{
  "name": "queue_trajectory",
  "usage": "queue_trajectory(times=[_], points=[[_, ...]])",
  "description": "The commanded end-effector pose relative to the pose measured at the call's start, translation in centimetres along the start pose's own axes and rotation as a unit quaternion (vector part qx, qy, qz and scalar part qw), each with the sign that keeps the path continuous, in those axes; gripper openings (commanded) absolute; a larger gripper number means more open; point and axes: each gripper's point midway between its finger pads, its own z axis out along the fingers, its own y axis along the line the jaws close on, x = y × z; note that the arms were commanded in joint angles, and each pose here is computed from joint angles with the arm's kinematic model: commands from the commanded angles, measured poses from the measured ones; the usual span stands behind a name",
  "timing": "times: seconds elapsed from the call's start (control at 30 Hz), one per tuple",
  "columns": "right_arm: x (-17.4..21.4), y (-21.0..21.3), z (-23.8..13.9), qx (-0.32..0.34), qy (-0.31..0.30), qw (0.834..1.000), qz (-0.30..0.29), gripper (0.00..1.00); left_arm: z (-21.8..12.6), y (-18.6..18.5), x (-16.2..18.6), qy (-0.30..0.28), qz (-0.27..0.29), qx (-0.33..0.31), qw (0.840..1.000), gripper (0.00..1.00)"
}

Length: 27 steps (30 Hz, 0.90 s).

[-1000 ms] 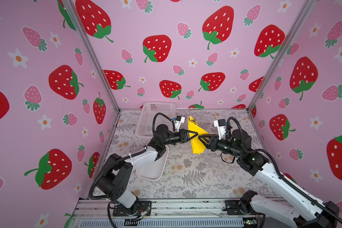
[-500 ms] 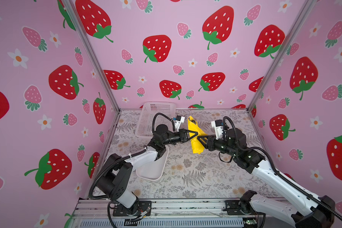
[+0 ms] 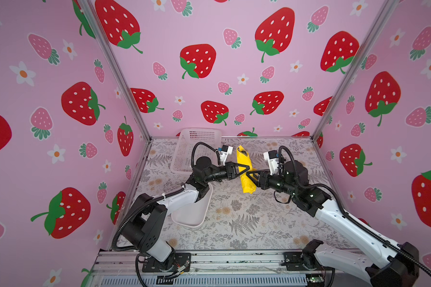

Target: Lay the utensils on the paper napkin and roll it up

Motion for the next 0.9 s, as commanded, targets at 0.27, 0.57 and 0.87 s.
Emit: queue_trajectory(times=[0.27, 0.57, 0.87], points=[[-0.7, 1.4, -1.8, -0.011, -0.012, 1.0, -0.003, 0.42, -0.5, -3.1, -1.1, -0.014, 0.042, 0.023, 0.999, 0.07], [1.1, 0.8, -2.3, 0.003, 0.025, 1.0, -0.002, 0.33, -0.5, -3.4, -1.6, -0.024, 0.044, 0.023, 0.999, 0.07], [2.0, 0.9, -2.6, -0.011, 0.031, 0.999, 0.003, 0.33, -0.4, -3.5, -1.7, -0.026, 0.043, 0.023, 0.998, 0.07]])
